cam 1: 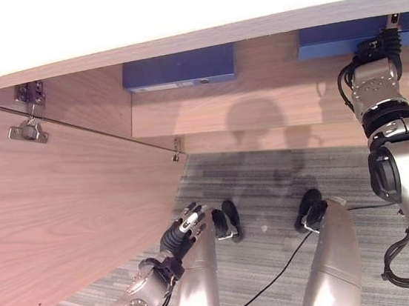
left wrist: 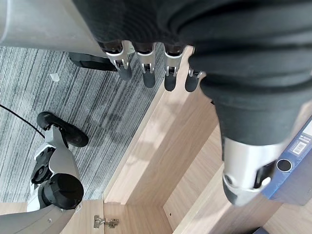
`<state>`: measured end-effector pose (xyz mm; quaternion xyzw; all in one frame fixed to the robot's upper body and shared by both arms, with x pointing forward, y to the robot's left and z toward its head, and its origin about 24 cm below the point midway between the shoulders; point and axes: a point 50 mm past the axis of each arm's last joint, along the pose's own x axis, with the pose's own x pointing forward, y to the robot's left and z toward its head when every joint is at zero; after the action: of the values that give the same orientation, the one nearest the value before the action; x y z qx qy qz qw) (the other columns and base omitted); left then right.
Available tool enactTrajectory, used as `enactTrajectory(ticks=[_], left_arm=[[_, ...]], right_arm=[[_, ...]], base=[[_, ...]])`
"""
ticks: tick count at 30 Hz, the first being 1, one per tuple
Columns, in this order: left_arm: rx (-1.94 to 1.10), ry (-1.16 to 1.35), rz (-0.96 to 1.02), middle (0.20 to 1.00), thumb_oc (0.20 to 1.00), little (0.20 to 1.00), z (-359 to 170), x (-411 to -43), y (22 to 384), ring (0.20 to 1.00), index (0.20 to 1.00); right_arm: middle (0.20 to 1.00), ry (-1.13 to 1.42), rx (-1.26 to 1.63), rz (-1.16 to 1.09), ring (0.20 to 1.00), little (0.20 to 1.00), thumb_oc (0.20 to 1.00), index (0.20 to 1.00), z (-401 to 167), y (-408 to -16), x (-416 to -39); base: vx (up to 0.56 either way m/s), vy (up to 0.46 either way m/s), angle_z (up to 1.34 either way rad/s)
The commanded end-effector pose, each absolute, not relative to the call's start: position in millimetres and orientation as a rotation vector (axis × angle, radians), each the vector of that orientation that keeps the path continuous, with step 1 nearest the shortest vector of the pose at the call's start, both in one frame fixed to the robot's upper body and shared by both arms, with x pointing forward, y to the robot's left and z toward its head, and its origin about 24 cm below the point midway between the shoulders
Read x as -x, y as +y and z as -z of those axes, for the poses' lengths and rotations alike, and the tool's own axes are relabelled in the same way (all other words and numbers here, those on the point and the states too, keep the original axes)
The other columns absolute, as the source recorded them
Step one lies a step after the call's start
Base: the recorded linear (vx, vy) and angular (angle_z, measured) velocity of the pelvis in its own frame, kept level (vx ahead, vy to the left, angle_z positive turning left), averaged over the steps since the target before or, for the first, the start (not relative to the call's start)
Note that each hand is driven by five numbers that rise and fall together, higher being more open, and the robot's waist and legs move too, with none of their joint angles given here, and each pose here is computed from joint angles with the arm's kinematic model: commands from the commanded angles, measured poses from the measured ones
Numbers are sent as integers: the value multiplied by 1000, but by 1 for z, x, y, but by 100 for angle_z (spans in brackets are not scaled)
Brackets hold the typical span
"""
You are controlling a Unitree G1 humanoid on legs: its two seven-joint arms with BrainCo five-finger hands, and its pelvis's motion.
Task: Put the empty folder in the office cabinet
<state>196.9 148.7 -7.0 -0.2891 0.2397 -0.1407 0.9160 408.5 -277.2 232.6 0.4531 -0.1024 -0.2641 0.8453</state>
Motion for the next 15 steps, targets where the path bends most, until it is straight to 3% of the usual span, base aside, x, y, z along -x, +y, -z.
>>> enactTrajectory(ticks=[1, 2, 5, 15], left_arm=[[531, 465, 366, 1000, 1000, 1000, -8, -191, 166, 1000, 1000], [533, 465, 366, 1000, 1000, 1000, -7, -191, 166, 1000, 1000], [446, 491, 455, 1000, 1000, 1000, -7, -185, 175, 1000, 1000], [393, 482, 520, 1000, 1000, 1000, -13, -188, 180, 1000, 1000]], right_arm=[[1000, 153, -418, 404, 1000, 1000, 1000, 1000, -176, -260, -411], [1000, 154, -413, 401, 1000, 1000, 1000, 1000, -176, -261, -411], [1000, 389, 164, 277, 1000, 1000, 1000, 1000, -148, -289, -394], [1000, 437, 346, 104, 1000, 1000, 1000, 1000, -142, -285, -394]], base=[[-26, -27, -5], [-27, -35, -6], [-32, -80, 1], [-3, -14, 4]])
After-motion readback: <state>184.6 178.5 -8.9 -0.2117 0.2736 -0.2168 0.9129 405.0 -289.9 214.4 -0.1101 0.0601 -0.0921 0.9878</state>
